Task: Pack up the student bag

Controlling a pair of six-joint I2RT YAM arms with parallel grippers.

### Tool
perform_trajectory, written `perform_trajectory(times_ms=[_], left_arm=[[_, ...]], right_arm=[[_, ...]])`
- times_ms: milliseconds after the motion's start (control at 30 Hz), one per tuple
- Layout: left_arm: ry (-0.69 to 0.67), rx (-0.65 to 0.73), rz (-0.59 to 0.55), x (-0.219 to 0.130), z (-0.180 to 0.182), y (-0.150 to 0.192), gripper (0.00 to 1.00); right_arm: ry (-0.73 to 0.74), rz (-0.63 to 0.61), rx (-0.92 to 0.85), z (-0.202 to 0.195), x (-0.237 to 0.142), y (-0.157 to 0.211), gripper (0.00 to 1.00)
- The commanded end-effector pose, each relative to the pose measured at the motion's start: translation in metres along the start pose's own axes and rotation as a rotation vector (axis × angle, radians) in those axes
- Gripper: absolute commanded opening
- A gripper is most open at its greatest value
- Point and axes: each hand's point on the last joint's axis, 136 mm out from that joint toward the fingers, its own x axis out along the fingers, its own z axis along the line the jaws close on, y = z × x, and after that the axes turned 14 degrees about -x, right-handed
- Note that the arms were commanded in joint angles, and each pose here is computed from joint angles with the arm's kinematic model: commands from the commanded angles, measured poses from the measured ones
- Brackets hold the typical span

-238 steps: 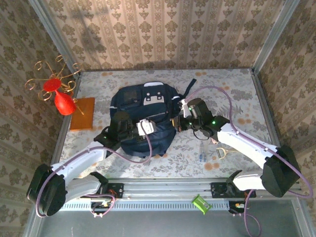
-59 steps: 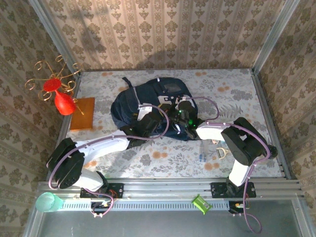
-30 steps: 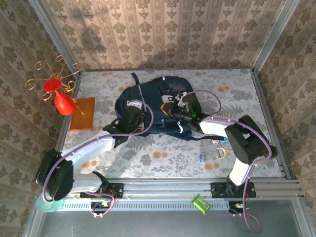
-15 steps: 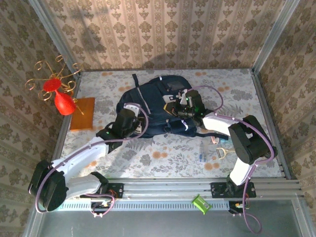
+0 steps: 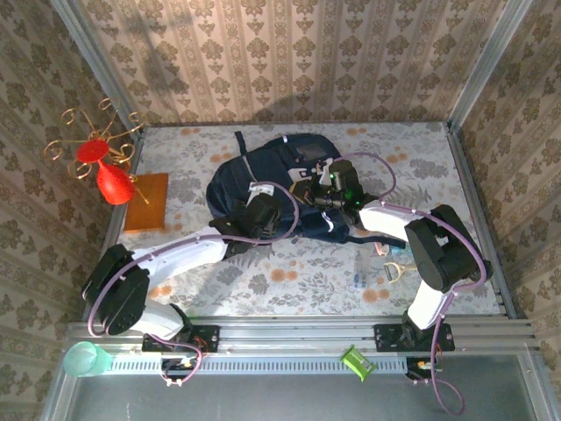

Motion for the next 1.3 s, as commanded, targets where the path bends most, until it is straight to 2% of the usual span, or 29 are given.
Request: perform_trajectory(times_ms=[0, 100, 200, 533, 1067, 1267], left_arm=[[-0.104, 0.041, -0.046, 0.003, 0.015, -0.018, 0.86], [-0.113, 0.035, -0.060, 0.007, 0.017, -0.024, 0.83], [-0.102, 0.033, -0.072, 0.007, 0.018, -0.030, 0.75], [-0.063, 0.000, -0.082, -0.004, 0.030, -0.036, 0.42], [-0.063, -0.032, -0.034, -0.004, 0.052, -0.023, 0.15], [-0.019, -0.037, -0.026, -0.004, 0.057, -0.023, 0.01]], right_arm=[[-0.140, 0.001, -0.082, 0.042, 0.003, -0.008, 0.00], [-0.118, 0.030, -0.106, 0.036, 0.005, -0.004, 0.00], [-0.095, 0.053, -0.123, 0.030, 0.005, -0.001, 0.00], [-0.071, 0.061, -0.135, 0.020, 0.006, -0.001, 0.00], [-0.058, 0.073, -0.141, 0.014, 0.009, -0.001, 0.00], [-0.044, 0.085, -0.156, 0.010, 0.011, -0.001, 0.00]])
